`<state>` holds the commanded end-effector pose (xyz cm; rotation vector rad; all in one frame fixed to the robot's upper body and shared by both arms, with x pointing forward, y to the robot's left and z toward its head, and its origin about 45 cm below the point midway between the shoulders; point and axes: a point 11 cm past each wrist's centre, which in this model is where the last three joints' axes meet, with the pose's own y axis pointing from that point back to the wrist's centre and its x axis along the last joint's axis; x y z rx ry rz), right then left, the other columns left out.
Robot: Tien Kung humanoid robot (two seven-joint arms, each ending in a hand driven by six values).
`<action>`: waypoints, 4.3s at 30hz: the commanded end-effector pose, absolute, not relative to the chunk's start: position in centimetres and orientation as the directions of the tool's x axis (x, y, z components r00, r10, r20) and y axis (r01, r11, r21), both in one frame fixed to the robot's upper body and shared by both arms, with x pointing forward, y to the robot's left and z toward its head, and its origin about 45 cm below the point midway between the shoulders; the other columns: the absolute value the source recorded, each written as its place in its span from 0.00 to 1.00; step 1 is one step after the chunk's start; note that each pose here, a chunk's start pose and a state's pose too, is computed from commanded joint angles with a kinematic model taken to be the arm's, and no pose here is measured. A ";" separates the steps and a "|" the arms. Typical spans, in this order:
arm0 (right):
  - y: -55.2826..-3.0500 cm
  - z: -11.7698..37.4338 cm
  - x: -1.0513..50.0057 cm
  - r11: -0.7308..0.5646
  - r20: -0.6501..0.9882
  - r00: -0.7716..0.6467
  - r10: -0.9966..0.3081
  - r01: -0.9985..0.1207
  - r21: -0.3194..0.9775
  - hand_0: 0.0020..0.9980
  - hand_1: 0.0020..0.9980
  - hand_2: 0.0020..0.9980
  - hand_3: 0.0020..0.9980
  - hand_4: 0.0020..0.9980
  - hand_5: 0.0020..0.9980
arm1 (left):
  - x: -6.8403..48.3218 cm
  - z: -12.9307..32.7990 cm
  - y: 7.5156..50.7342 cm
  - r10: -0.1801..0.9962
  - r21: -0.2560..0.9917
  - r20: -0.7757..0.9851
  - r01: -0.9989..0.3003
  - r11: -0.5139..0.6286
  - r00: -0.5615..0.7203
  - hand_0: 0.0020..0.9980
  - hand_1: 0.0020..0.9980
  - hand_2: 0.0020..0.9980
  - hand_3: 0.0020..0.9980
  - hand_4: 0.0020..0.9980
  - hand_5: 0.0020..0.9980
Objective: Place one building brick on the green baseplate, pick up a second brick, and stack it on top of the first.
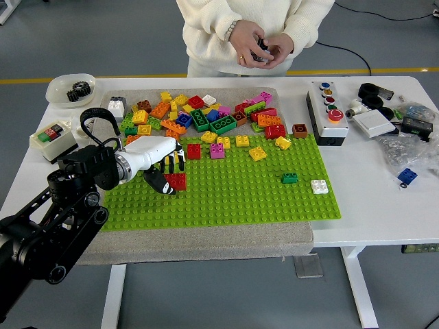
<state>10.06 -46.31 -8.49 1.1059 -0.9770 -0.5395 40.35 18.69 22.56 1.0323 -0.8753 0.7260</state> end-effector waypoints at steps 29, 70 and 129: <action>-46.2 -8.5 10.0 0.386 0.377 0.507 -0.775 -0.093 0.918 0.75 0.66 0.73 0.62 0.84 0.31 | 39.8 19.9 17.5 0.150 0.413 0.856 -0.828 0.379 0.496 0.50 0.38 0.41 0.49 0.94 0.00; -46.0 -8.5 10.4 0.382 0.378 0.502 -0.778 -0.100 0.919 0.75 0.66 0.73 0.62 0.84 0.31 | 39.7 18.5 16.9 0.168 0.413 0.844 -0.818 0.401 0.509 0.49 0.37 0.40 0.48 0.92 0.00; -45.9 -8.6 10.4 0.378 0.373 0.507 -0.777 -0.100 0.921 0.75 0.66 0.73 0.62 0.84 0.31 | 39.8 18.5 16.6 0.178 0.405 0.840 -0.810 0.423 0.513 0.50 0.39 0.41 0.46 1.00 0.05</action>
